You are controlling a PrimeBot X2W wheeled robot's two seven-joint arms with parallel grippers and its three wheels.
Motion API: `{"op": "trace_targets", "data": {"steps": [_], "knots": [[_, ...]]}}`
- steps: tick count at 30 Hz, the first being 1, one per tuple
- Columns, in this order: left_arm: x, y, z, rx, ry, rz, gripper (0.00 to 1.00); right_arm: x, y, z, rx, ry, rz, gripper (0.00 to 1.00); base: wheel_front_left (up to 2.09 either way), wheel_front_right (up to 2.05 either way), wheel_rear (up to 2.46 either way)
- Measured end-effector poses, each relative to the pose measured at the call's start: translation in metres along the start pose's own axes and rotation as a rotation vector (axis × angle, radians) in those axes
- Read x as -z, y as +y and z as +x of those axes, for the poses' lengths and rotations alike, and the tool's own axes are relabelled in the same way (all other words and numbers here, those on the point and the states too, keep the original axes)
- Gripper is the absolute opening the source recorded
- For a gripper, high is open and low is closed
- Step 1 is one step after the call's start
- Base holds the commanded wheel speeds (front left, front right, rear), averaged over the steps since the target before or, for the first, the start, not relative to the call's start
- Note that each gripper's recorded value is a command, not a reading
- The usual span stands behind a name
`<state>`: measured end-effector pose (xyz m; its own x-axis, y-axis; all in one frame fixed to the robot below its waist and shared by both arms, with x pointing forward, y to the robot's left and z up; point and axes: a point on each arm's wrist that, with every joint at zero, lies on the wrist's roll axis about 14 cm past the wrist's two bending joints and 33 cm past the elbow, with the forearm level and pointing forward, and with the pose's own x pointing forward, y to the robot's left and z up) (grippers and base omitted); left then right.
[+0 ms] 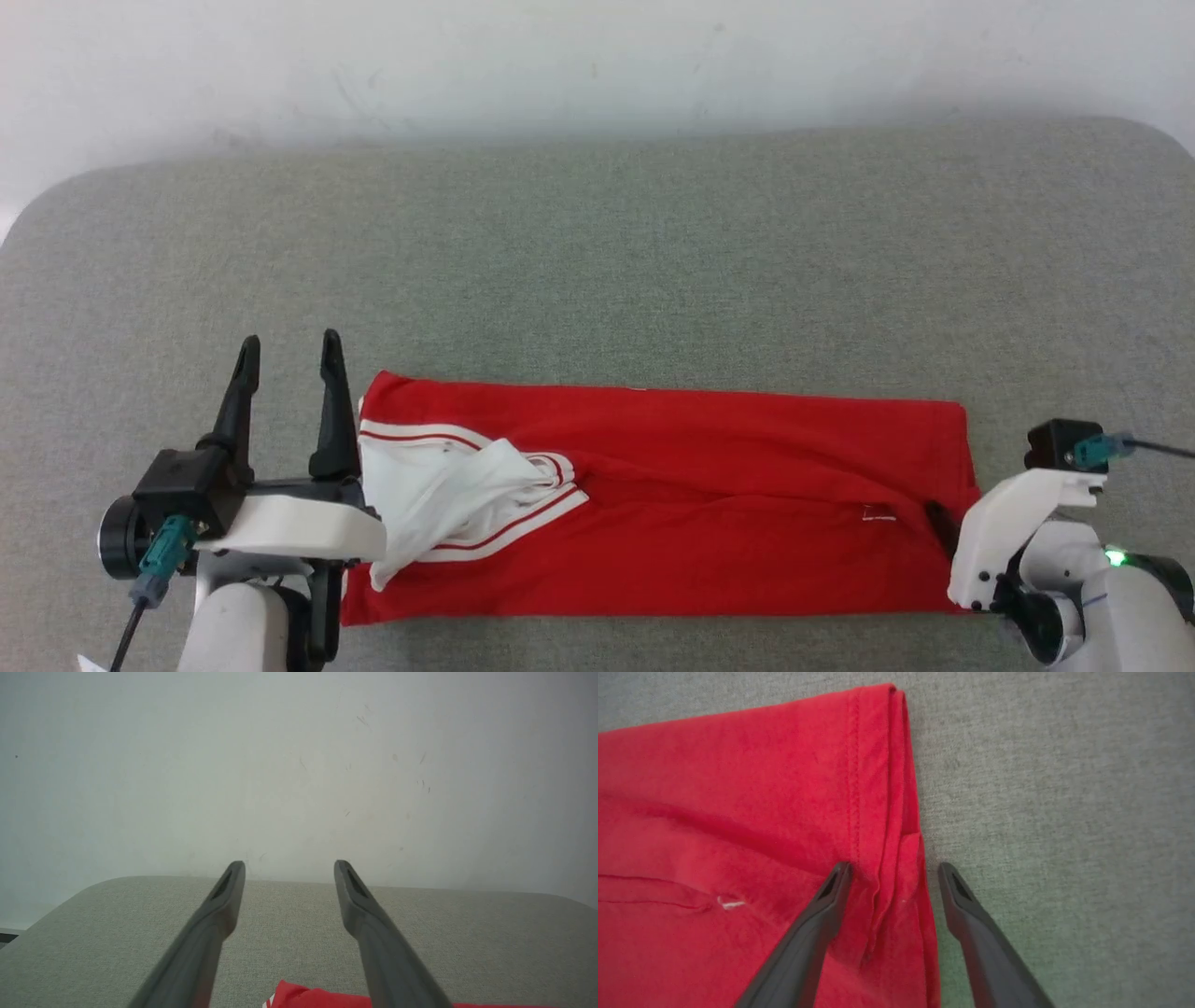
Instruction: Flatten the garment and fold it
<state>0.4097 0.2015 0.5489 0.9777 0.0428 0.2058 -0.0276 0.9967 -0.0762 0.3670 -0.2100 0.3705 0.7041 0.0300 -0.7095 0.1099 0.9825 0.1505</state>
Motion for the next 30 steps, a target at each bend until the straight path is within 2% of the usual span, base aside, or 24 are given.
{"op": "trace_targets", "data": {"steps": [4,5,6,7,8,9,14,18,30], "knots": [[0.002,-0.001,0.0,0.003,0.005,-0.005,1.0,0.001,0.003,0.003,-0.006,0.065,-0.011,1.0,0.0,0.0,0.0],[0.003,0.0,0.0,0.005,0.007,-0.005,1.0,0.002,0.004,0.003,-0.008,0.076,-0.012,0.92,0.0,0.0,0.0],[0.004,0.0,-0.001,0.003,0.008,-0.002,1.0,0.002,0.004,0.004,-0.009,0.084,-0.012,0.52,0.0,0.0,0.0],[0.005,0.001,-0.001,0.003,0.012,-0.003,1.0,0.002,0.004,0.004,-0.011,0.093,-0.011,0.41,0.0,0.0,0.0],[0.006,0.001,-0.001,0.002,0.016,-0.004,1.0,0.002,0.005,0.004,-0.015,0.099,-0.009,0.14,0.0,0.0,0.0],[0.007,0.002,-0.002,0.001,0.018,-0.006,1.0,0.001,0.006,0.005,-0.019,0.103,-0.009,0.0,0.0,0.0,0.0],[0.007,0.002,-0.003,-0.001,0.02,-0.011,1.0,-0.002,0.009,0.004,-0.021,0.095,-0.015,0.0,0.0,0.0,0.0],[0.01,0.001,-0.004,-0.001,0.027,-0.016,1.0,-0.013,-0.003,0.002,0.035,0.04,-0.045,0.0,0.0,0.0,0.0],[0.014,0.006,-0.007,-0.004,0.042,-0.012,1.0,-0.041,-0.107,-0.019,0.354,-0.082,-0.119,0.0,0.0,0.0,0.0]]}}
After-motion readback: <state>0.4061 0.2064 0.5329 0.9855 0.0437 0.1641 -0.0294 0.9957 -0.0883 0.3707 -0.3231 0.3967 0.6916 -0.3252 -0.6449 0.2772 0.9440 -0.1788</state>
